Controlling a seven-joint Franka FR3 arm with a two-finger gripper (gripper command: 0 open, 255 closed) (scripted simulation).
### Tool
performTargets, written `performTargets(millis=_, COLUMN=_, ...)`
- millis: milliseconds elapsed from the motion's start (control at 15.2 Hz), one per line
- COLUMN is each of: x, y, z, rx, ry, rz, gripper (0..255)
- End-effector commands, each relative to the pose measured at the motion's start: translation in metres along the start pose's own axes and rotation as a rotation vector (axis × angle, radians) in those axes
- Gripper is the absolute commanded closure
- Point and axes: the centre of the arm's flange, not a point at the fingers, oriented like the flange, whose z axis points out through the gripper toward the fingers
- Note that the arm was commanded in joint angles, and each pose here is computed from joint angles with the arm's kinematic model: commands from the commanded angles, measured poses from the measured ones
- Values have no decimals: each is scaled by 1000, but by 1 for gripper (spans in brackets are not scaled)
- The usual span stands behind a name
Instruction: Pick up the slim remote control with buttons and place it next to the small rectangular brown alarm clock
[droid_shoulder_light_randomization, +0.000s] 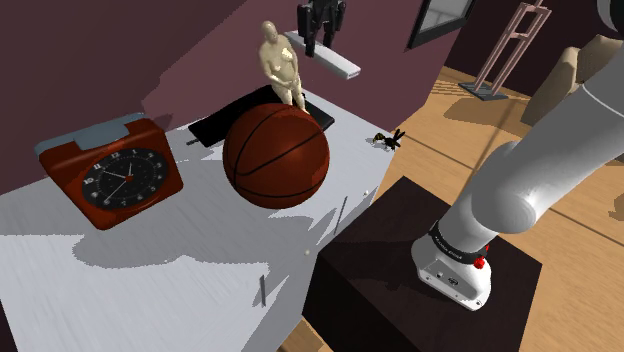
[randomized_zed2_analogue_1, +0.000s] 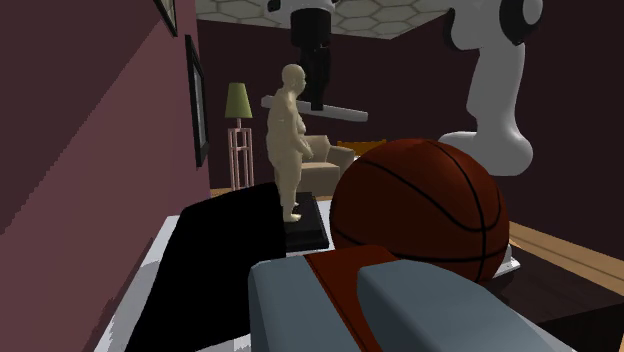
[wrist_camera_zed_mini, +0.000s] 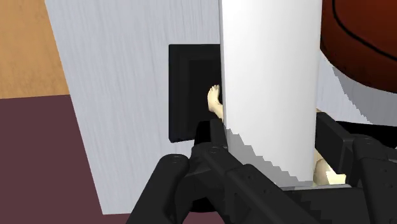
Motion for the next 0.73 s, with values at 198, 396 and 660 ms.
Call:
performTargets(millis=198, x=-19, y=-62, z=0, rx=0, ry=-2, rz=0, gripper=255)
performTargets(millis=396, x=-31, y=-99, z=0, rx=0, ry=-2, rz=0, gripper=255)
performTargets(millis=660, x=-48, y=-150, z=-1, rx=0, ry=-2, rz=0, gripper=255)
